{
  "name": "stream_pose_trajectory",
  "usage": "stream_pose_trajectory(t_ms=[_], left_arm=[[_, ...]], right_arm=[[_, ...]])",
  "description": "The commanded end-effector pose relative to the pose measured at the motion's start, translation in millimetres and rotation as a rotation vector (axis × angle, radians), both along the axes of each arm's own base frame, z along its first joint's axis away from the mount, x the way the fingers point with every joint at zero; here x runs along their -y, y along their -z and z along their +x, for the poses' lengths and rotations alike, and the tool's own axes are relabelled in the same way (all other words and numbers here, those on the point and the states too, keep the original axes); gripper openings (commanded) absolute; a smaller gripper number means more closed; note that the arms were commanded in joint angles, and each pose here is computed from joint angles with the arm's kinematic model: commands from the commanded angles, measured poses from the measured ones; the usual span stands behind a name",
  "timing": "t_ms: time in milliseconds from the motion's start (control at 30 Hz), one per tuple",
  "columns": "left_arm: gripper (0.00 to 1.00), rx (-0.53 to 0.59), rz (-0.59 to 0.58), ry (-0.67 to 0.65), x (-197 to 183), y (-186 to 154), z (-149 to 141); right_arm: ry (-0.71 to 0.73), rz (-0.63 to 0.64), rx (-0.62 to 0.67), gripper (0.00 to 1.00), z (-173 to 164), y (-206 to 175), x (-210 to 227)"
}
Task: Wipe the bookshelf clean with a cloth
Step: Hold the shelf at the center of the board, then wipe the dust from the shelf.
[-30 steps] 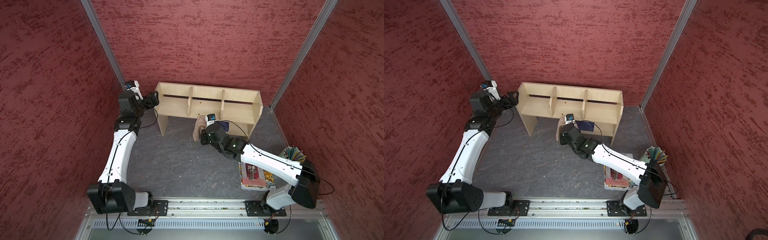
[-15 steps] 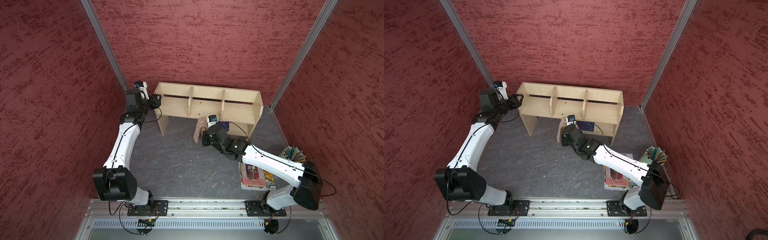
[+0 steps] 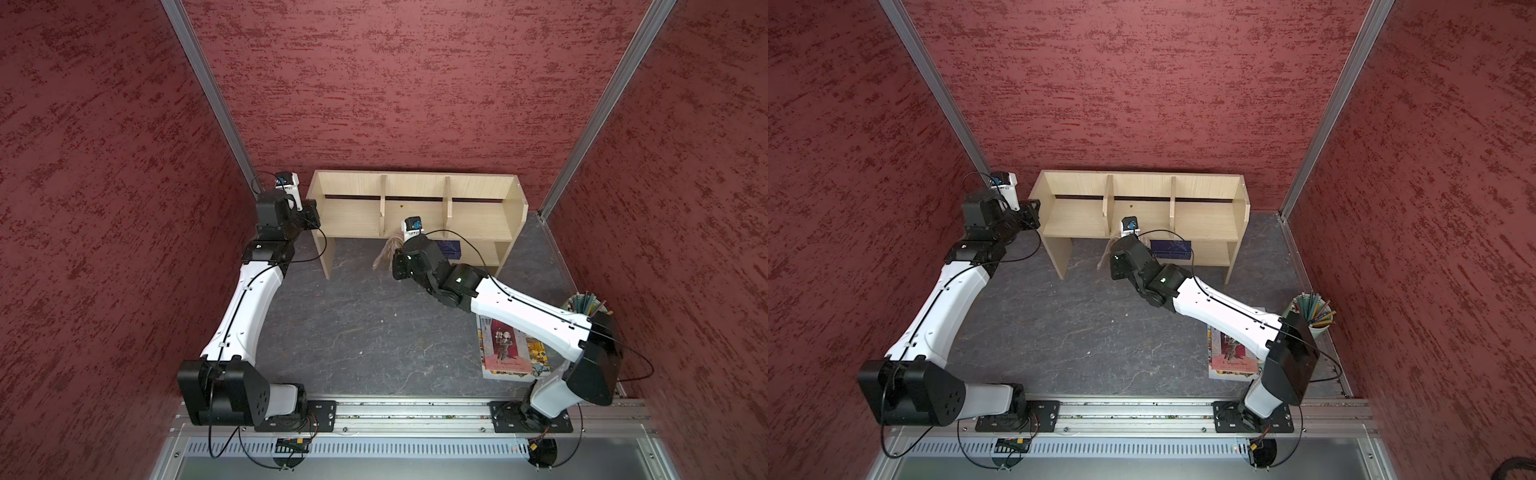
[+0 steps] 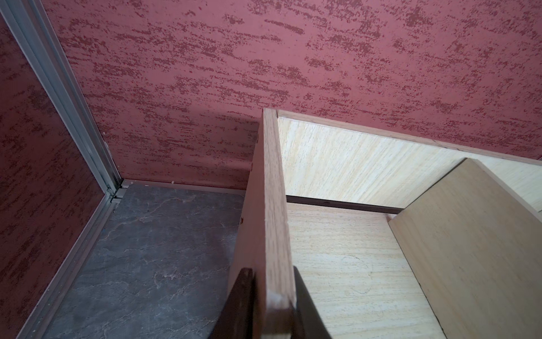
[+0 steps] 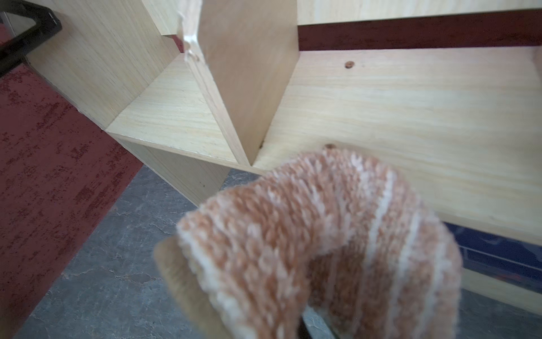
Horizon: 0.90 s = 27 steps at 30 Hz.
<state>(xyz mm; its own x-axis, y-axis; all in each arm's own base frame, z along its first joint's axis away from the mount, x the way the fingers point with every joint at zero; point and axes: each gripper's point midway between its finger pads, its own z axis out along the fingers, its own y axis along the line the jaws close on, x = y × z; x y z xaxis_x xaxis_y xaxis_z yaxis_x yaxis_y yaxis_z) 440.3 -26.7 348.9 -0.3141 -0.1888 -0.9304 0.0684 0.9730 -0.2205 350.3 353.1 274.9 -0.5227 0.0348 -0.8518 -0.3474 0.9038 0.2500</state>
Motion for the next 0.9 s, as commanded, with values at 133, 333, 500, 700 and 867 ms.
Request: stream_pose_trajectory(t_ms=[133, 333, 500, 700, 867], left_arm=[[0.00, 0.030, -0.069, 0.107, 34.1, -11.8, -12.9], [0.00, 0.046, -0.075, 0.103, 38.6, -14.2, -23.7], [0.00, 0.035, -0.085, 0.101, 38.2, -9.0, -25.9], [0.00, 0.037, -0.083, 0.050, 24.2, -6.0, -24.7], [0.00, 0.042, -0.101, -0.010, 7.6, -4.0, -24.6]], right_arm=[[-0.222, 0.090, 0.001, 0.00, -6.4, -10.0, -97.2], [-0.309, 0.133, 0.011, 0.00, -6.2, -9.7, -164.0], [-0.312, 0.157, 0.012, 0.00, -1.6, -16.3, -183.2], [-0.133, 0.060, 0.055, 0.00, 5.3, -15.5, -111.2], [0.055, -0.017, 0.018, 0.00, 9.2, -1.6, -2.0]])
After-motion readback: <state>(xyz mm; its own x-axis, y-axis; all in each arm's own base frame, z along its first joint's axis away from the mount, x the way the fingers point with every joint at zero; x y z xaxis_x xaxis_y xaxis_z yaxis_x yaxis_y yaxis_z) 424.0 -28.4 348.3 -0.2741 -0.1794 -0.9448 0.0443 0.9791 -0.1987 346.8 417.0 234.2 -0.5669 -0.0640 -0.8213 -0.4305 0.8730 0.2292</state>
